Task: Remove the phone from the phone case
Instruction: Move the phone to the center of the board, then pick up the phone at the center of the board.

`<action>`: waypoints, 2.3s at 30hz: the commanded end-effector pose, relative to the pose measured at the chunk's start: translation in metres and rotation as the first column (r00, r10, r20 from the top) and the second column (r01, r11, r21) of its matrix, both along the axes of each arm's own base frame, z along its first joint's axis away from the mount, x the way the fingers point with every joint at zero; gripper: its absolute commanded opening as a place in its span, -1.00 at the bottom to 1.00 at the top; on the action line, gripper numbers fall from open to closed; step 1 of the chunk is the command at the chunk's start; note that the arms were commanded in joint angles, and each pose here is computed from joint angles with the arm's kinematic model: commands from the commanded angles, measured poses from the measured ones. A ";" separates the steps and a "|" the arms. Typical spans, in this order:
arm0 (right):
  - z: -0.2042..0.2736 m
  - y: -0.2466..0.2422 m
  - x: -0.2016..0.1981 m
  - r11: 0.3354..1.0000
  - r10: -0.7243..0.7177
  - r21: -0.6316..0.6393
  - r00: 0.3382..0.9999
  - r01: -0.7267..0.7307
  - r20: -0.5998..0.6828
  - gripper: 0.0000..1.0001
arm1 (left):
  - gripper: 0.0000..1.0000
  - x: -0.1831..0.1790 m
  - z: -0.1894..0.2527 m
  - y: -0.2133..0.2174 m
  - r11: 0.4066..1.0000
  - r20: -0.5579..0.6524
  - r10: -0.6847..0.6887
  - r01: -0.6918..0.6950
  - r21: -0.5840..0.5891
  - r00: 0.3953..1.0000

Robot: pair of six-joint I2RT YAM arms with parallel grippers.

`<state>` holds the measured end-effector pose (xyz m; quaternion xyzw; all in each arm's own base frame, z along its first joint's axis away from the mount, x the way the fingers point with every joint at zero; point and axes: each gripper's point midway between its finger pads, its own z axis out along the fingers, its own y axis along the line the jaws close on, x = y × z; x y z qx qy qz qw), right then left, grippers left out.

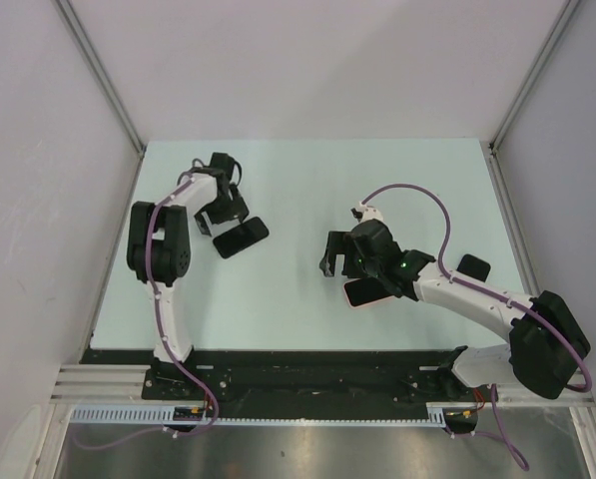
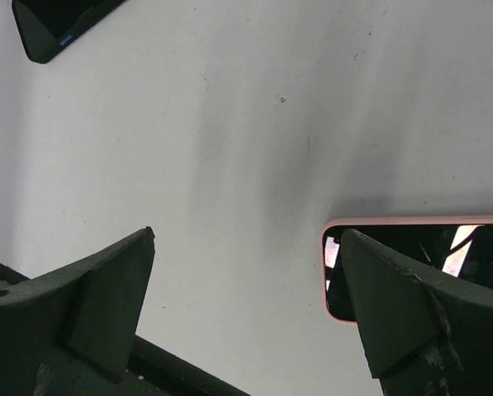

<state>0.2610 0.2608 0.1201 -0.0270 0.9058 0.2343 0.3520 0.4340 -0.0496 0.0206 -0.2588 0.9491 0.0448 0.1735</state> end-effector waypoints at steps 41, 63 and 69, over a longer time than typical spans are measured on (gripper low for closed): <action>0.016 0.029 -0.023 0.996 0.061 0.056 0.998 -0.062 0.029 0.99 | 1.00 -0.096 0.010 -0.092 0.945 -0.231 0.326 -0.322 0.055 0.917; 0.008 0.039 -0.026 0.994 0.090 0.066 0.996 -0.091 0.010 0.99 | 1.00 -0.067 0.053 -0.087 0.925 0.105 0.363 -0.344 -0.162 0.926; 0.009 0.040 -0.030 0.993 0.097 0.069 0.995 -0.098 0.006 0.99 | 1.00 -0.021 0.054 -0.111 0.932 0.063 0.347 -0.337 -0.135 0.936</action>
